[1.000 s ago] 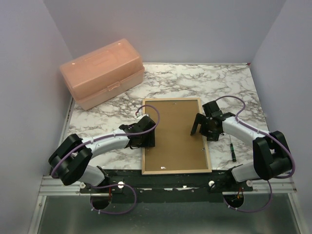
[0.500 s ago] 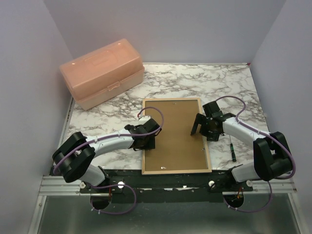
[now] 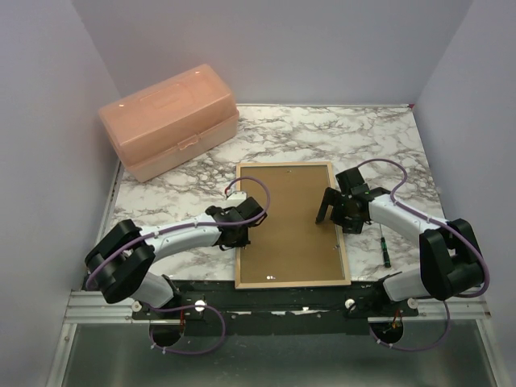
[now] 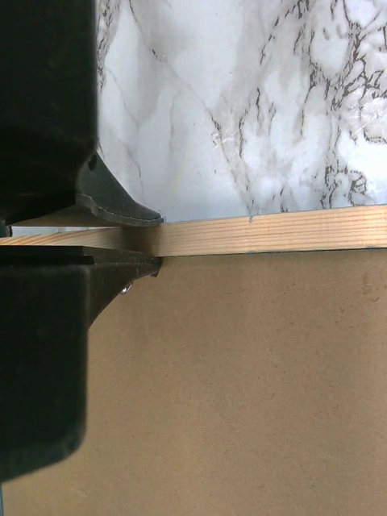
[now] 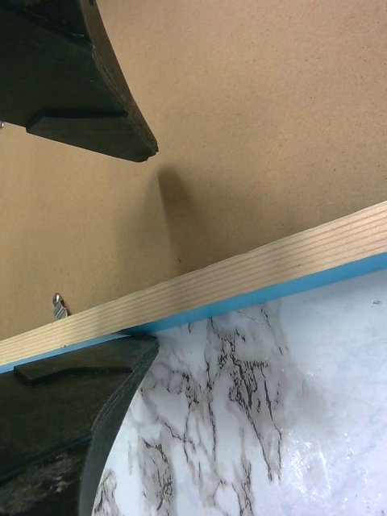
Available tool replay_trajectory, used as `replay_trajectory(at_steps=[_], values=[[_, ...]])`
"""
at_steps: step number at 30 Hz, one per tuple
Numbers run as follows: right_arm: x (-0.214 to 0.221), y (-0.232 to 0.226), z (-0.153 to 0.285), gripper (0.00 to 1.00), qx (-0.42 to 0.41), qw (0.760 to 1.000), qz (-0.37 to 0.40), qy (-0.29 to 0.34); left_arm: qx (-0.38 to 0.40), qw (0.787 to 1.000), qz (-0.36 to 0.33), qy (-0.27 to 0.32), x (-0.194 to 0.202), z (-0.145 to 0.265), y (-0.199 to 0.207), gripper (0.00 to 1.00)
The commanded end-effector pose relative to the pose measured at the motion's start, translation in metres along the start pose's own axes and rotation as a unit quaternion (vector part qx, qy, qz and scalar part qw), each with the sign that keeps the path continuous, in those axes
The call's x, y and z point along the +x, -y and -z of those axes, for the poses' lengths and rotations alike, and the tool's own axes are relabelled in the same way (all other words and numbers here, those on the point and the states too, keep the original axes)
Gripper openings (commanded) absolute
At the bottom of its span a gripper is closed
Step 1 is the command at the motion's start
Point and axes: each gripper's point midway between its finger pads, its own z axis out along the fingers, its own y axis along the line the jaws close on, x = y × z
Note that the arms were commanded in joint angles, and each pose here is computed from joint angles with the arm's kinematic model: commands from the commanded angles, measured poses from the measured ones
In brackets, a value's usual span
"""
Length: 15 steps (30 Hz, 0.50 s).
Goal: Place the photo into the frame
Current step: Install the photo frame at the center of the board.
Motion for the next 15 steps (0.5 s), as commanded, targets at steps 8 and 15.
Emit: replay_trajectory(at_steps=[8,15], values=[[0.013,0.004,-0.002,0.98,-0.004,1.000,-0.008,-0.023,0.039,0.996,-0.006,-0.080,0.041,0.007,-0.009,0.23],[0.010,0.003,0.006,0.99,-0.015,1.000,-0.013,-0.019,0.148,0.985,0.067,-0.054,0.005,0.022,0.000,0.60]])
